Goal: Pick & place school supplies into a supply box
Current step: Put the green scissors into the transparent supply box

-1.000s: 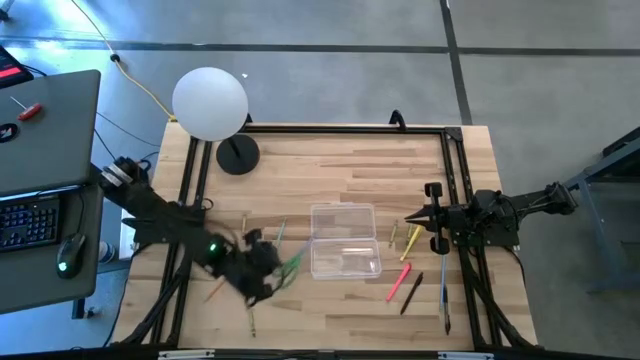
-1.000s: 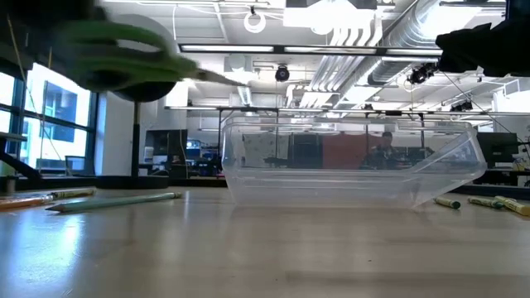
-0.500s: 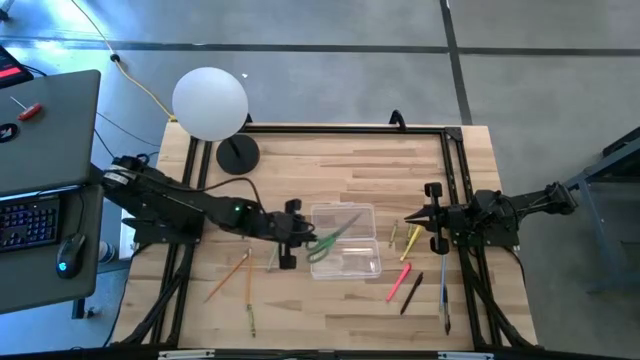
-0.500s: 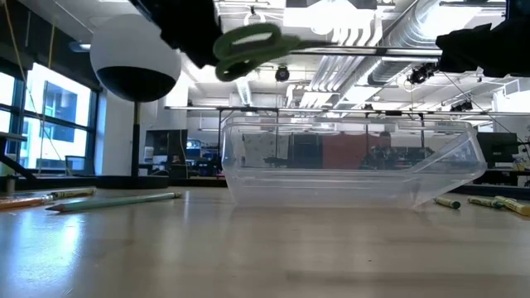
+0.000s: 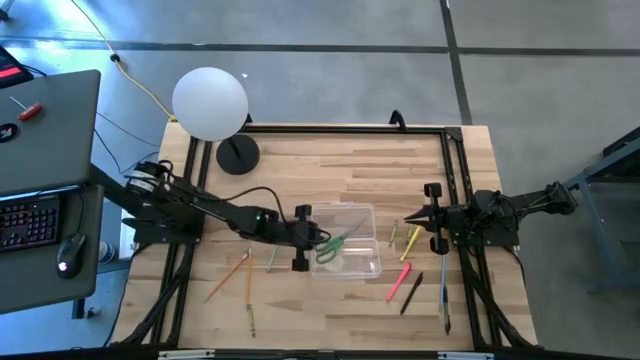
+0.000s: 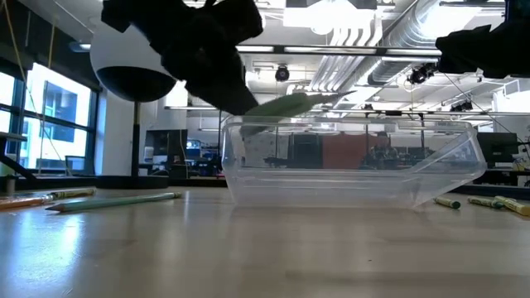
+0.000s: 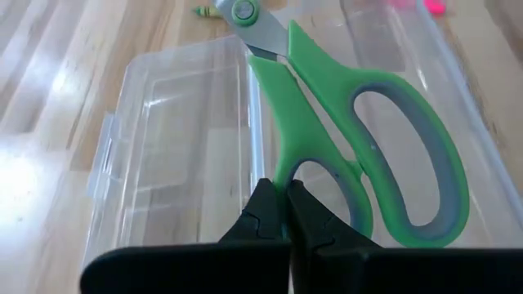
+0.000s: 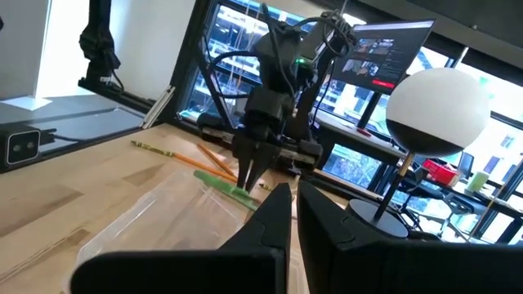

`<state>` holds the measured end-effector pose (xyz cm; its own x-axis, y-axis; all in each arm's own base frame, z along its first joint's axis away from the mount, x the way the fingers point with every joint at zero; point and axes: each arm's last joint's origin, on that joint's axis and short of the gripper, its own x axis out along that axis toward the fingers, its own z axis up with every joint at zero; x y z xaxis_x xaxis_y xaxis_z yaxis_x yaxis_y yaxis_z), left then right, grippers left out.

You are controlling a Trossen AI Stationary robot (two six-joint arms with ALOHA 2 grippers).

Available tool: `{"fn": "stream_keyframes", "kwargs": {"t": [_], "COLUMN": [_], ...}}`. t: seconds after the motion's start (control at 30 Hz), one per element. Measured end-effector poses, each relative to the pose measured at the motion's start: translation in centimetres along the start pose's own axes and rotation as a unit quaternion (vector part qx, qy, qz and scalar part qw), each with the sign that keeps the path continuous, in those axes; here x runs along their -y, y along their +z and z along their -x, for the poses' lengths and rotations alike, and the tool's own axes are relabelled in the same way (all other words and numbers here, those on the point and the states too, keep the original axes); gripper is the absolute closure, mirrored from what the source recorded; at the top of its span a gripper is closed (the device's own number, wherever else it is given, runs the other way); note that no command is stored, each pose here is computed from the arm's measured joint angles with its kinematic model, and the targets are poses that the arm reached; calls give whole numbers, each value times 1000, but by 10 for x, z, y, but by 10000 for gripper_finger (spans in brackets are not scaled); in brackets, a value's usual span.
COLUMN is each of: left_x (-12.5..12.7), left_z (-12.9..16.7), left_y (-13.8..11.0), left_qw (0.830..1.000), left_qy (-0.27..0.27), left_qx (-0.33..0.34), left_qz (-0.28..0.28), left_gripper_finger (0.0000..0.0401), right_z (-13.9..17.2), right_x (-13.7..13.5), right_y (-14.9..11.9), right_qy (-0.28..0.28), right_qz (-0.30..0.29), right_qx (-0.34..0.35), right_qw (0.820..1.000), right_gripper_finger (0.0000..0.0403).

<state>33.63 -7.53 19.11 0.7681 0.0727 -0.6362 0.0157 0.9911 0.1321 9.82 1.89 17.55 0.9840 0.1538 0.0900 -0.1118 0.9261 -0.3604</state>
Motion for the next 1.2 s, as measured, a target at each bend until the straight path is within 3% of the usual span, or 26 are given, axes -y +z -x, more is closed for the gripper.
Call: {"fn": "stream_keyframes", "kwargs": {"t": [0.13,0.47,0.87,1.2], "left_x": [2,10,20,21], "left_z": [-3,-30,-31,-35], "left_y": [4,-18,-26,-30], "left_qw": [1000,999,989,988], "left_qy": [-9,-35,-134,-135], "left_qx": [26,-27,-59,-72], "left_qz": [-2,6,-20,-23], "left_gripper_finger": [382,382,380,296], "right_z": [0,-1,-1,-1], "right_x": [0,0,0,0], "right_y": [0,-1,-1,-1], "right_qy": [0,2,2,2], "right_qz": [0,-1,-1,-1], "right_qx": [0,-6,-6,-6], "right_qw": [1000,1000,1000,1000], "right_gripper_finger": [401,400,401,400]}}
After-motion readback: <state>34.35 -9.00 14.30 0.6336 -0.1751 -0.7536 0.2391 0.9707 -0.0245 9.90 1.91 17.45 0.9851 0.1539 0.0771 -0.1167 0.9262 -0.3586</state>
